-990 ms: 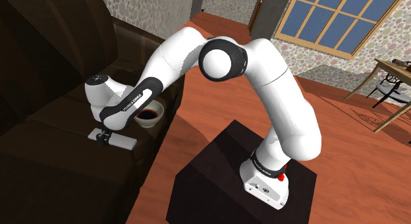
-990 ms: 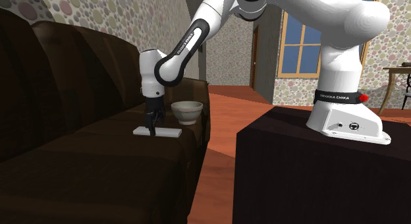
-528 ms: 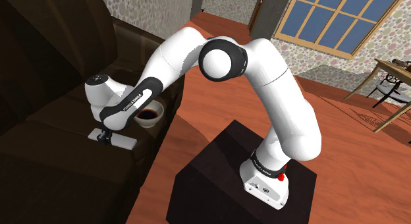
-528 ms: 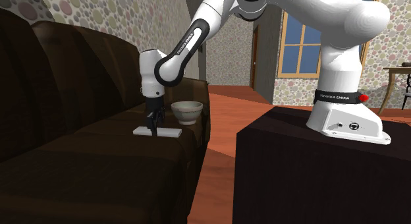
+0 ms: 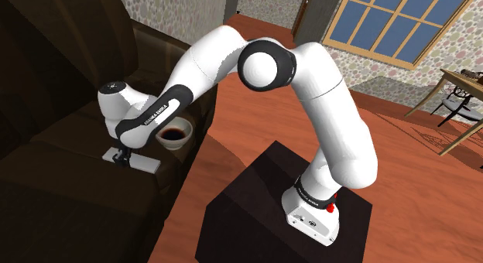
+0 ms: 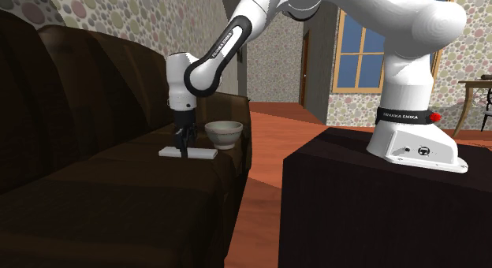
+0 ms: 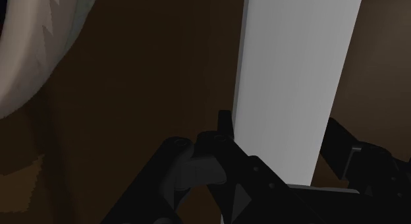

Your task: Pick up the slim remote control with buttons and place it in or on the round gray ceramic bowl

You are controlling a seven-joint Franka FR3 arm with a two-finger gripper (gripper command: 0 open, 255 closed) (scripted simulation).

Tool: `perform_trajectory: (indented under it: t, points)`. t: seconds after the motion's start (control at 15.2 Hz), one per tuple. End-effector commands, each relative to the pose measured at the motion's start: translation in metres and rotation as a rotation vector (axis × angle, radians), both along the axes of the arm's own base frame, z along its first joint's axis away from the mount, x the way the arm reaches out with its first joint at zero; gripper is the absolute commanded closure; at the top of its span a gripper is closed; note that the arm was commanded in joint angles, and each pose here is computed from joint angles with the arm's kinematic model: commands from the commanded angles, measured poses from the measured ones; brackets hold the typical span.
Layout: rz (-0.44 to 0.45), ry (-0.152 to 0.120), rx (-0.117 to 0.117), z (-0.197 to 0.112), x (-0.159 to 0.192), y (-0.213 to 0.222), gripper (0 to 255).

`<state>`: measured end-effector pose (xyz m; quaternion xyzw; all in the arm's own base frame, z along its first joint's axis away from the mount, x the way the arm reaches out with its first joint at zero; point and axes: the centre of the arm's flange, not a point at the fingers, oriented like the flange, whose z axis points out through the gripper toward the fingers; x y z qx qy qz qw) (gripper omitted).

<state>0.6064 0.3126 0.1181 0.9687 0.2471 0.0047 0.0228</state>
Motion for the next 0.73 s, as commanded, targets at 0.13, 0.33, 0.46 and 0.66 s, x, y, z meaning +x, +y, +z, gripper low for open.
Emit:
perform_trajectory:
  t: [0.13,0.33,0.46,0.66]
  points:
    - [0.000,0.000,0.000,0.022,0.000,0.000,255]
    - [0.000,0.000,0.000,0.038,0.000,0.000,255]
    - [0.000,0.000,0.000,0.048,0.000,0.000,255]
    - [0.000,0.000,0.000,0.064,0.000,0.000,255]
